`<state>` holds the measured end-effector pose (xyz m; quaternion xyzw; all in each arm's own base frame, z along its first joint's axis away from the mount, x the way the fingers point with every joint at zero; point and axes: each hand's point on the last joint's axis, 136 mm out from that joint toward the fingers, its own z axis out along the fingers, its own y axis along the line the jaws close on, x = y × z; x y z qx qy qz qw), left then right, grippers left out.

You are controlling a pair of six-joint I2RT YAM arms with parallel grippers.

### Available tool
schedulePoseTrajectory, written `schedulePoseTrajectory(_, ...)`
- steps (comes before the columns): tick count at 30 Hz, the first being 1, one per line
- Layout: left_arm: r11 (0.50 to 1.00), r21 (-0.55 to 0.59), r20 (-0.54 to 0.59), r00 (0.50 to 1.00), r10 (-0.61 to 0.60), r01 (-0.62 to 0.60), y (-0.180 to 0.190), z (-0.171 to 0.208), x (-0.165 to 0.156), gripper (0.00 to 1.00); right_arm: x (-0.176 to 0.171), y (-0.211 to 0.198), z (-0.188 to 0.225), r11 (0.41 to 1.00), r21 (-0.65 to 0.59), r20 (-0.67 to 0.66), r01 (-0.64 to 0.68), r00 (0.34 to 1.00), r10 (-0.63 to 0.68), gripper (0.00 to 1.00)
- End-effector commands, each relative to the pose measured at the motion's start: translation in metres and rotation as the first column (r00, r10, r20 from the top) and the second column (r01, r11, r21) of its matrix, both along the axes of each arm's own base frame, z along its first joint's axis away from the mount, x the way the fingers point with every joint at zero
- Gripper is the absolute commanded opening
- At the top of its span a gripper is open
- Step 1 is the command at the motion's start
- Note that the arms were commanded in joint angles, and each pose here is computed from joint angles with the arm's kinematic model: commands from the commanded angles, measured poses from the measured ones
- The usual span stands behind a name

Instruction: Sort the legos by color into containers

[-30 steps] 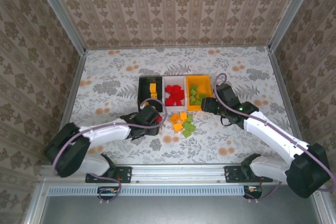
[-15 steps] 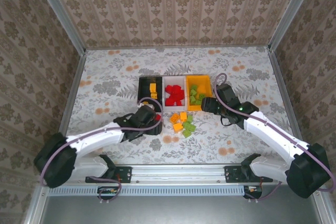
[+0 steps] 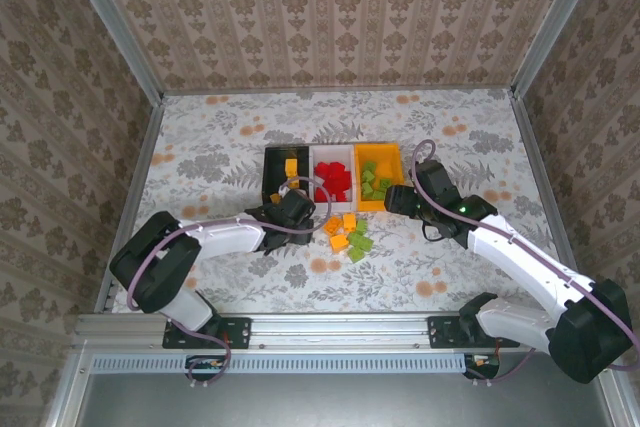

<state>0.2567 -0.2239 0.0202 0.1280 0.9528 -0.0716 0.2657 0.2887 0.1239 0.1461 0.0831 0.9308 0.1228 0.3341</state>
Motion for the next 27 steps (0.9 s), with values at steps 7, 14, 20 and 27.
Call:
schedulePoseTrajectory(7, 0.998, -0.029, 0.037, 0.997, -0.063, 0.064, -0.01, 0.006, -0.015, 0.38, -0.005, -0.011, -0.004, 0.999, -0.025, -0.01, 0.026, 1.0, -0.026, 0.74)
schedulePoseTrajectory(14, 0.989, -0.097, 0.103, 0.99, -0.097, 0.107, -0.014, 0.064, -0.046, 0.34, -0.005, -0.011, -0.005, 1.0, -0.017, -0.007, 0.025, 1.0, -0.025, 0.74)
schedulePoseTrajectory(20, 0.969, -0.202, 0.199, 0.975, -0.099, 0.14, -0.041, 0.141, -0.008, 0.35, -0.009, -0.013, -0.011, 1.0, -0.009, -0.014, 0.029, 0.999, -0.03, 0.74)
schedulePoseTrajectory(27, 0.967, -0.208, 0.208, 0.972, -0.105, 0.149, -0.092, 0.161, 0.08, 0.34, -0.012, -0.018, -0.013, 0.999, -0.033, -0.021, 0.036, 0.999, -0.037, 0.74)
